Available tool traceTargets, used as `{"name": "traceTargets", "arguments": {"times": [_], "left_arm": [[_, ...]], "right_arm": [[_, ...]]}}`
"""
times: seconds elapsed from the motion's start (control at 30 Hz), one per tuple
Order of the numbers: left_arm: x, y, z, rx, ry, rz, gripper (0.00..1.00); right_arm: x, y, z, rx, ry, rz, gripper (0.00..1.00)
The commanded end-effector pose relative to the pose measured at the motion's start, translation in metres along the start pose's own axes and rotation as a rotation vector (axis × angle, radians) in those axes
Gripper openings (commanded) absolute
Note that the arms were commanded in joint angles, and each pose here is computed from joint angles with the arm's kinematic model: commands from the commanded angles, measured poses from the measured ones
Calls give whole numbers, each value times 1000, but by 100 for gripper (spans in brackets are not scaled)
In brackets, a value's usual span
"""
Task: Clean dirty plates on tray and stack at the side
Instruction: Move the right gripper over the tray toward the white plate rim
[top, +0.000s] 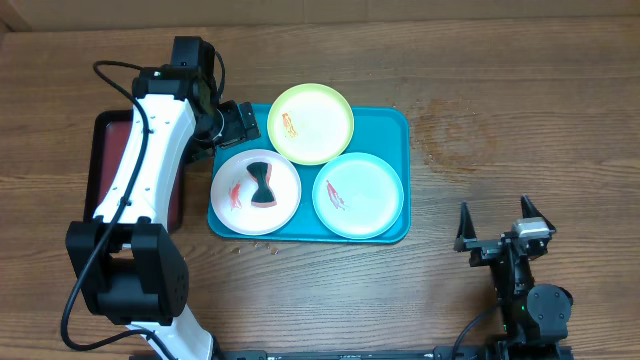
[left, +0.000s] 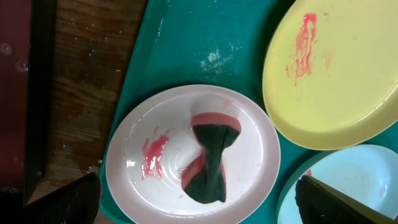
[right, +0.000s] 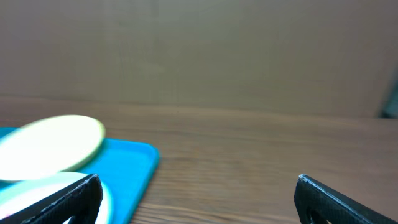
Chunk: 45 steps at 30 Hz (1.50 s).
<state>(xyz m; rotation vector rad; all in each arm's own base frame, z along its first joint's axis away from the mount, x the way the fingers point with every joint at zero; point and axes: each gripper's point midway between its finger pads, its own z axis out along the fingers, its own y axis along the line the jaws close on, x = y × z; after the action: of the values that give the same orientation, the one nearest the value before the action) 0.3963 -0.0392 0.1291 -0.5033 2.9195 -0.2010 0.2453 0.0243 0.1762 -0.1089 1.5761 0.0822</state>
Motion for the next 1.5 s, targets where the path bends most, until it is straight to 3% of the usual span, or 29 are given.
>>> {"name": "traceTargets", "arguments": {"times": [0.0,0.17,0.3,0.47,0.6,0.73,0.87,0.93,1.03,1.1,1.2,1.3,1.37,1.4,1.43,1.47], "left_arm": [[-3,1,-2,-13,-10,15,100],[-3,1,-2,-13,-11,15,100],[-3,1,-2,-13,-11,15,100],[-3,1,-2,-13,-11,15,100],[-3,1,-2,-13,-11,15,100],[-3,1,-2,-13,-11,15,100],[-3,1,-2,-13,-10,15,100],[-2,1,-2,-13,-10,15,100],[-2,1,-2,-14,-6,15,100],[-1,1,-2,-13,-3,15,100],[-1,1,-2,-13,-3,15,100],[0,1,-2,-14,-1,15,100],[0,1,-2,-15,1,15,100],[0,1,-2,-15,1,15,100],[0,1,-2,-15,1,14,100],[0,1,-2,-14,1,14,100]], "right_arm": [[-6,29,-3,-168,-35,29,100],[-58,57,-18,-339,-254,-29,100],[-120,53,-41,-304,-514,-89,100],[-176,34,-52,-184,-537,-81,100],[-195,32,-35,-182,-343,-86,100],[-191,43,1,-279,1,-34,100],[-196,78,31,-523,231,55,100],[-197,104,39,-713,338,208,100],[-200,129,50,-949,370,295,99],[-194,138,66,-1028,407,372,90],[-168,147,95,-958,503,410,85],[-132,148,124,-703,691,438,74],[-113,150,130,-576,819,387,73],[-106,151,130,-528,874,348,75],[-100,154,131,-486,924,301,82],[-97,158,133,-463,948,267,100]]}}
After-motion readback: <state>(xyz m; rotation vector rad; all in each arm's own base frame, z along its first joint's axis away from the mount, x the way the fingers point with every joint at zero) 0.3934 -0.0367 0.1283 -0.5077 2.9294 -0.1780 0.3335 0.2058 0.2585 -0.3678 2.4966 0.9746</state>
